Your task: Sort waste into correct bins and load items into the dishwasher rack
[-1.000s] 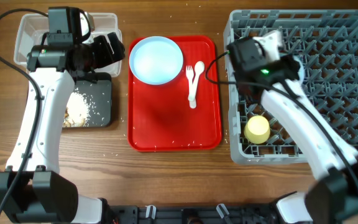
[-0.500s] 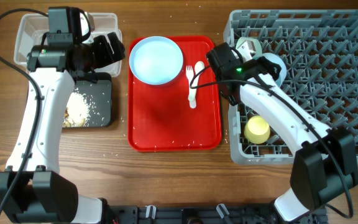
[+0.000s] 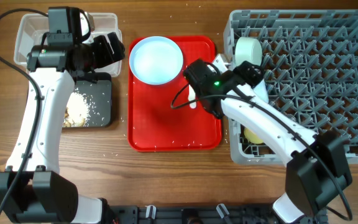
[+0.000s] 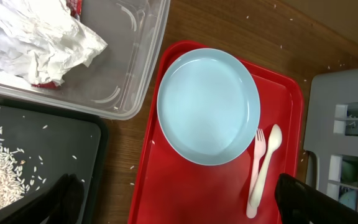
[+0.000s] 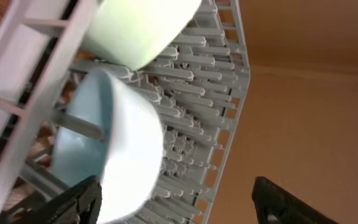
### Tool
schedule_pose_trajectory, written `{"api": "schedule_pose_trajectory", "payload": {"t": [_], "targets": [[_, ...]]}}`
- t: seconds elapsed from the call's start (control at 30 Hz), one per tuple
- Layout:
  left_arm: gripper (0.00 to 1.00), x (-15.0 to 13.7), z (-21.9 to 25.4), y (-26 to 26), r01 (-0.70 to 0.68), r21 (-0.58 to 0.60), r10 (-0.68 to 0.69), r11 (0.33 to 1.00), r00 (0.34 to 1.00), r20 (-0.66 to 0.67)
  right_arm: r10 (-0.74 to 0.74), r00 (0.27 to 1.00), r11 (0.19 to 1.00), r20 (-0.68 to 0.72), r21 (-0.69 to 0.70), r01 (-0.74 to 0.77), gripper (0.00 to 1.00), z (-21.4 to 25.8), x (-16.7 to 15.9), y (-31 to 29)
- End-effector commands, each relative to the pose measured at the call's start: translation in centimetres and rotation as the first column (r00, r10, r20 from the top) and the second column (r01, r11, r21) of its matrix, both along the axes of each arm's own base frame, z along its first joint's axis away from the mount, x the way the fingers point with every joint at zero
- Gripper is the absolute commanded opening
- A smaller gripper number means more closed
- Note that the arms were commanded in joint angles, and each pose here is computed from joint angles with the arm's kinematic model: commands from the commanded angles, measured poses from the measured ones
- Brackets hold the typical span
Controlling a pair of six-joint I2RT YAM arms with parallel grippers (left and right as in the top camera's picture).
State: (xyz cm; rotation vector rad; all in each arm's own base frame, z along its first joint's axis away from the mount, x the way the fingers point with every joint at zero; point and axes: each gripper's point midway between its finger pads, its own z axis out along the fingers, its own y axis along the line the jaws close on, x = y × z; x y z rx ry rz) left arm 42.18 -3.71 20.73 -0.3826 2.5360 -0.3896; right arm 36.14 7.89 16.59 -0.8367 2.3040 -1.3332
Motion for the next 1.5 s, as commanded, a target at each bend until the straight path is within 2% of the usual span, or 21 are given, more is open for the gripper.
{"api": "schedule_pose_trajectory", "payload": {"t": [0.0, 0.1, 0.13, 0.2, 0.3, 0.37, 0.4, 0.47, 0.53, 0.6, 0.67, 0.73, 0.8, 0.83, 0.87, 0.9, 0.97, 1.0, 1.13, 1.33, 1.47], "targets": [[1.00, 0.2, 1.0, 0.3, -0.004, 0.007, 0.003, 1.000, 1.000, 0.027, 0.000, 0.997, 0.998, 0.074, 0.066, -0.004, 0.87, 1.4, 0.5, 0.8], [1.00, 0.2, 1.0, 0.3, -0.004, 0.007, 0.003, 1.000, 1.000, 0.028, 0.052, 0.987, 0.923, 0.154, 0.370, -0.106, 0.95, 2.4, 3.0, 5.2], [1.00, 0.2, 1.0, 0.3, -0.004, 0.007, 0.003, 1.000, 1.000, 0.028, 0.088, 0.980, 0.832, 0.181, 0.527, -0.172, 1.00, 2.9, 3.9, 7.9], [1.00, 0.2, 1.0, 0.3, -0.004, 0.007, 0.003, 1.000, 1.000, 0.027, 0.136, 0.964, 0.604, 0.226, 0.753, -0.262, 1.00, 4.3, 4.6, 12.4], [1.00, 0.2, 1.0, 0.3, -0.004, 0.007, 0.003, 1.000, 1.000, 0.027, 0.255, 0.940, 0.341, 0.228, 0.888, -0.308, 0.99, 5.2, 3.7, 17.7], [1.00, 0.2, 1.0, 0.3, -0.004, 0.007, 0.003, 1.000, 1.000, 0.027, 0.362, 0.918, 0.105, 0.163, 0.971, -0.214, 1.00, 5.6, 0.8, 21.6], [1.00, 0.2, 1.0, 0.3, -0.004, 0.007, 0.003, 1.000, 1.000, 0.027, 0.356, 0.922, 0.080, 0.153, 0.978, -0.194, 0.99, 5.7, 0.6, 21.9], [1.00, 0.2, 1.0, 0.3, -0.004, 0.007, 0.003, 1.000, 1.000, 0.027, 0.061, 0.996, 0.020, 0.060, 0.998, -0.061, 0.80, 5.7, 2.4, 20.1], [1.00, 0.2, 1.0, 0.3, -0.004, 0.007, 0.003, 1.000, 1.000, 0.027, -0.087, 0.996, -0.080, -0.007, 0.997, 0.000, 0.74, 6.3, 3.7, 18.9], [1.00, 0.2, 1.0, 0.3, -0.004, 0.007, 0.003, 1.000, 1.000, 0.027, -0.113, 0.994, -0.090, -0.006, 0.996, -0.004, 0.74, 6.9, 5.2, 18.3], [1.00, 0.2, 1.0, 0.3, -0.004, 0.007, 0.003, 1.000, 1.000, 0.027, -0.130, 0.990, -0.077, -0.048, 0.996, 0.039, 0.74, 5.5, 7.1, 18.9], [1.00, 0.2, 1.0, 0.3, -0.004, 0.007, 0.003, 1.000, 1.000, 0.027, -0.152, 0.979, -0.062, -0.138, 0.990, 0.130, 0.73, 1.9, 8.7, 19.9], [1.00, 0.2, 1.0, 0.3, -0.004, 0.007, 0.003, 1.000, 1.000, 0.027, -0.141, 0.959, -0.099, -0.247, 0.967, 0.235, 0.72, -2.2, 9.5, 21.3], [1.00, 0.2, 1.0, 0.3, -0.004, 0.007, 0.003, 1.000, 1.000, 0.027, -0.158, 0.937, -0.109, -0.311, 0.949, 0.296, 0.75, -4.8, 9.6, 21.4], [1.00, 0.2, 1.0, 0.3, -0.004, 0.007, 0.003, 1.000, 1.000, 0.027, -0.171, 0.925, -0.099, -0.341, 0.940, 0.328, 0.82, -6.5, 9.5, 21.3], [1.00, 0.2, 1.0, 0.3, -0.004, 0.007, 0.003, 1.000, 1.000, 0.027, -0.178, 0.917, -0.086, -0.358, 0.934, 0.348, 1.00, -7.8, 9.5, 21.2], [1.00, 0.2, 1.0, 0.3, -0.004, 0.007, 0.003, 1.000, 1.000, 0.027, -0.228, 0.904, -0.074, -0.362, 0.932, 0.354, 1.00, -9.0, 9.9, 20.6], [1.00, 0.2, 1.0, 0.3, -0.004, 0.007, 0.003, 1.000, 1.000, 0.027, -0.288, 0.883, -0.064, -0.371, 0.927, 0.369, 0.91, -9.9, 9.9, 19.8], [1.00, 0.2, 1.0, 0.3, -0.004, 0.007, 0.003, 1.000, 1.000, 0.027, -0.446, 0.813, -0.074, -0.374, 0.921, 0.383, 0.41, -12.5, 9.7, 17.5], [1.00, 0.2, 1.0, 0.3, -0.004, 0.007, 0.003, 1.000, 1.000, 0.027, -0.432, 0.819, -0.099, -0.377, 0.923, 0.373, 0.41, -14.7, 9.9, 18.1], [1.00, 0.2, 1.0, 0.3, -0.004, 0.007, 0.003, 1.000, 1.000, 0.027, -0.377, 0.809, -0.144, -0.451, 0.891, 0.430, 0.40, -17.3, 9.2, 19.8]]}}
